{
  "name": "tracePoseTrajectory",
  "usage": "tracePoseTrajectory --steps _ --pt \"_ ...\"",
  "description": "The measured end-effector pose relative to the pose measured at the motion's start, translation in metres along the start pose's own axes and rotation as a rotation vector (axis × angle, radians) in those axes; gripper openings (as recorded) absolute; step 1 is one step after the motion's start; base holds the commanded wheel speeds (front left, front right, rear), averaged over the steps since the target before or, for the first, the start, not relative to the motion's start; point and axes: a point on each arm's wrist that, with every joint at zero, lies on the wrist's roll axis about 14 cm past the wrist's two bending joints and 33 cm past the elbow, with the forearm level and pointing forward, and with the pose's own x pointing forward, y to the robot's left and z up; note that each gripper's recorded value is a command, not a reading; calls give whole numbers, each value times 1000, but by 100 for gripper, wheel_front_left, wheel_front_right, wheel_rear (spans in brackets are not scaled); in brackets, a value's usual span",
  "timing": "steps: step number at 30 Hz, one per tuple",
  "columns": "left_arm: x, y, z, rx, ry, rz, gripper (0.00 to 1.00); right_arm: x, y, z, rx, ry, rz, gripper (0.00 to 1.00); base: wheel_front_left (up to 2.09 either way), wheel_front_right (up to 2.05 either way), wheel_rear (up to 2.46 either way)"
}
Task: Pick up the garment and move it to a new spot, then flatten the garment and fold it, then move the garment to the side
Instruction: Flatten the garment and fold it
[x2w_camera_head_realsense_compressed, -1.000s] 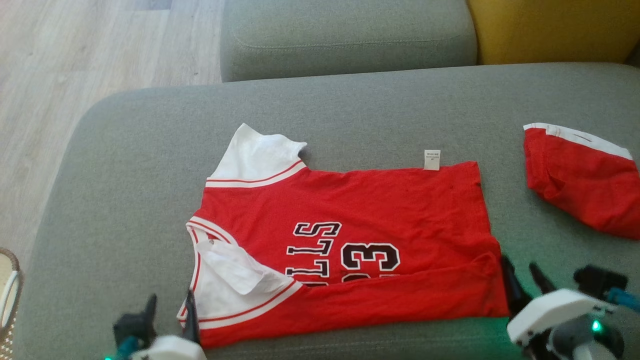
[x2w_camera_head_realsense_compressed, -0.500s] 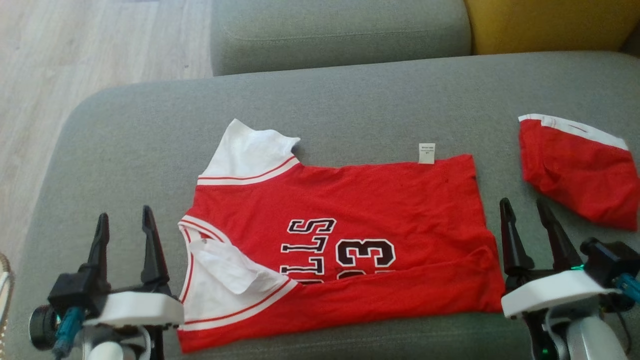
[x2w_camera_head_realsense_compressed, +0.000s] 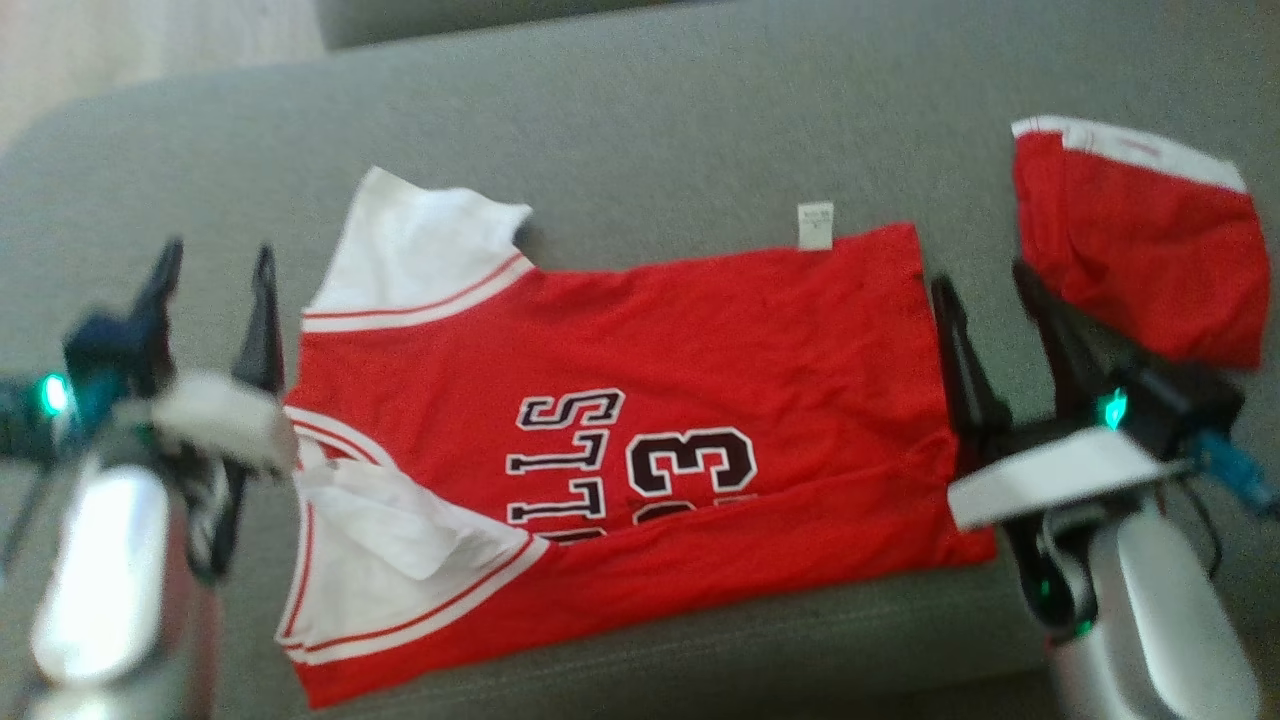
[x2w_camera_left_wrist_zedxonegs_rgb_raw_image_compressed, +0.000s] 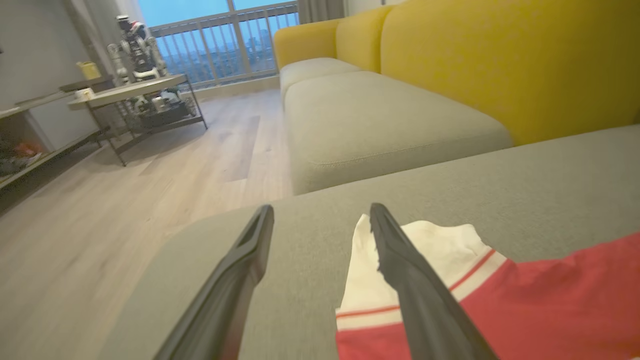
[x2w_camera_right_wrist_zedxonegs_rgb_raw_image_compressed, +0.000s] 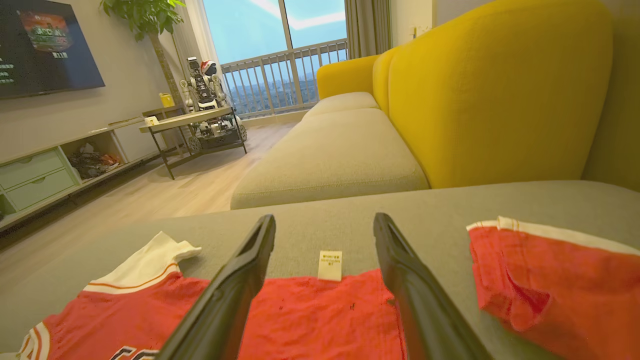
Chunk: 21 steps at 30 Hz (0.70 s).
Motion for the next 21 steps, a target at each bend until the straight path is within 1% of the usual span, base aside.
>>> tracePoseTrajectory --steps 3,8,10,12,15,21 --pt "38 -8 -11 61 86 -91 100 20 -5 3 -22 -10 -2 100 0 0 0" --pt "86 -11 -41 141 230 -165 100 40 -17 -4 -37 6 -19 100 0 0 0" --pt "100 -15 -60 146 309 -185 100 46 -24 -8 -30 8 -35 100 0 0 0" --pt "109 -23 -79 126 380 -214 100 49 -30 -11 -22 8 -47 100 0 0 0" --pt "120 -34 -101 133 437 -264 100 51 -36 -22 1 24 -62 100 0 0 0" --pt "139 -29 -134 131 526 -268 100 43 -53 -42 46 55 -117 100 0 0 0"
